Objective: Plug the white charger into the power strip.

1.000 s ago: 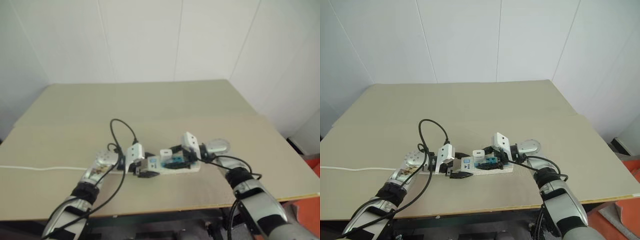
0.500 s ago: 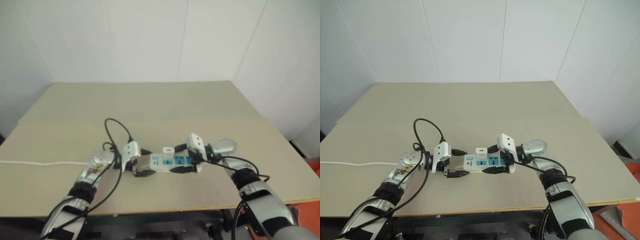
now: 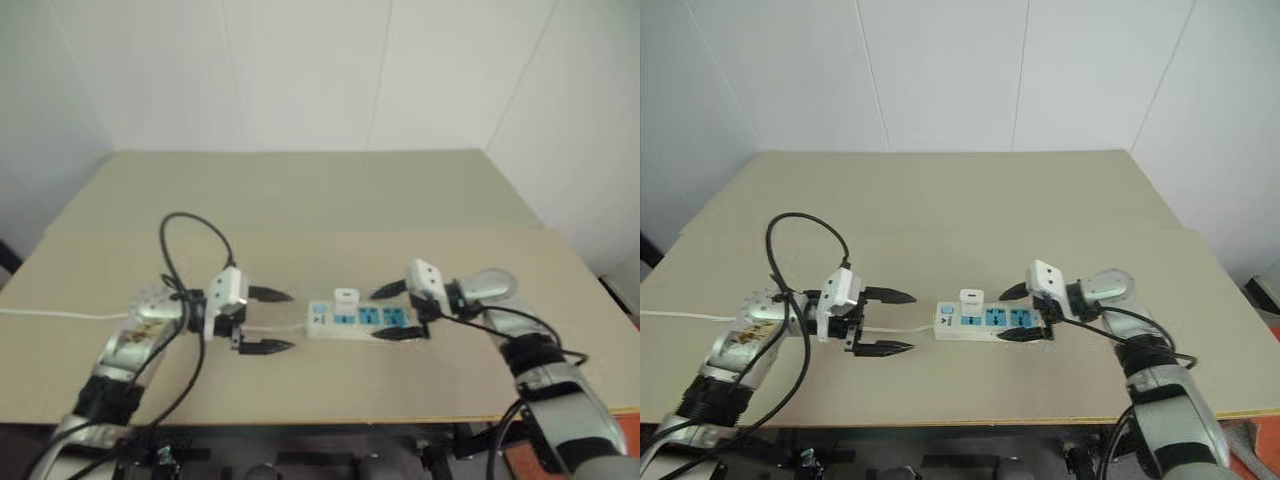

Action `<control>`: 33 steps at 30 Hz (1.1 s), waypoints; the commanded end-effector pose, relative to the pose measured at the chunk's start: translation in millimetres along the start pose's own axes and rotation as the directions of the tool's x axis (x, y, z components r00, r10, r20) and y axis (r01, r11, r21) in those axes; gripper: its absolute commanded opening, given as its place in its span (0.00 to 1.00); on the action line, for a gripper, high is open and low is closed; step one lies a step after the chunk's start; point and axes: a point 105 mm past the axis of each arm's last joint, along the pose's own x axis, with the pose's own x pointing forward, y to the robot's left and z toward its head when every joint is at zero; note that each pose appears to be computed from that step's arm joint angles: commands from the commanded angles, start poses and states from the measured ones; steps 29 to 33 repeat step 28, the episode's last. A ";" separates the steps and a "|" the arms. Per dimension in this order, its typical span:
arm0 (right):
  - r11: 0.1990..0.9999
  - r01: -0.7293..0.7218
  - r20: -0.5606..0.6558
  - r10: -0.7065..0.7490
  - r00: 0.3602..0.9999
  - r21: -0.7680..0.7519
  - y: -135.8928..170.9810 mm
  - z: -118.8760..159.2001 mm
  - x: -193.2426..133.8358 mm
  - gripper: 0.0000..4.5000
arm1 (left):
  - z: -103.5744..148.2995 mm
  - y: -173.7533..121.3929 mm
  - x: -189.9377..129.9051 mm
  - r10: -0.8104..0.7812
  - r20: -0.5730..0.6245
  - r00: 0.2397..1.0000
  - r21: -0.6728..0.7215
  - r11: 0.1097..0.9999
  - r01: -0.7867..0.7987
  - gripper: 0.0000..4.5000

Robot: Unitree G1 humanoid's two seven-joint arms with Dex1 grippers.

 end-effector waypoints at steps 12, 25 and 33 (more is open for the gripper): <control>0.966 0.258 0.009 -0.258 0.966 0.027 20.9 19.9 -91.4 1.00 | 11.9 -1.7 -37.2 0.109 -0.012 0.994 -0.005 0.994 -0.109 0.99; 0.945 0.318 0.012 -0.320 0.947 0.082 39.2 26.5 -96.3 1.00 | 9.2 7.6 -27.2 0.069 -0.031 0.997 -0.011 0.998 -0.069 0.99; 0.935 0.346 0.015 -0.348 0.937 0.077 39.0 27.9 -96.8 1.00 | 10.5 12.5 -23.8 0.059 -0.036 0.998 -0.017 0.998 -0.060 0.99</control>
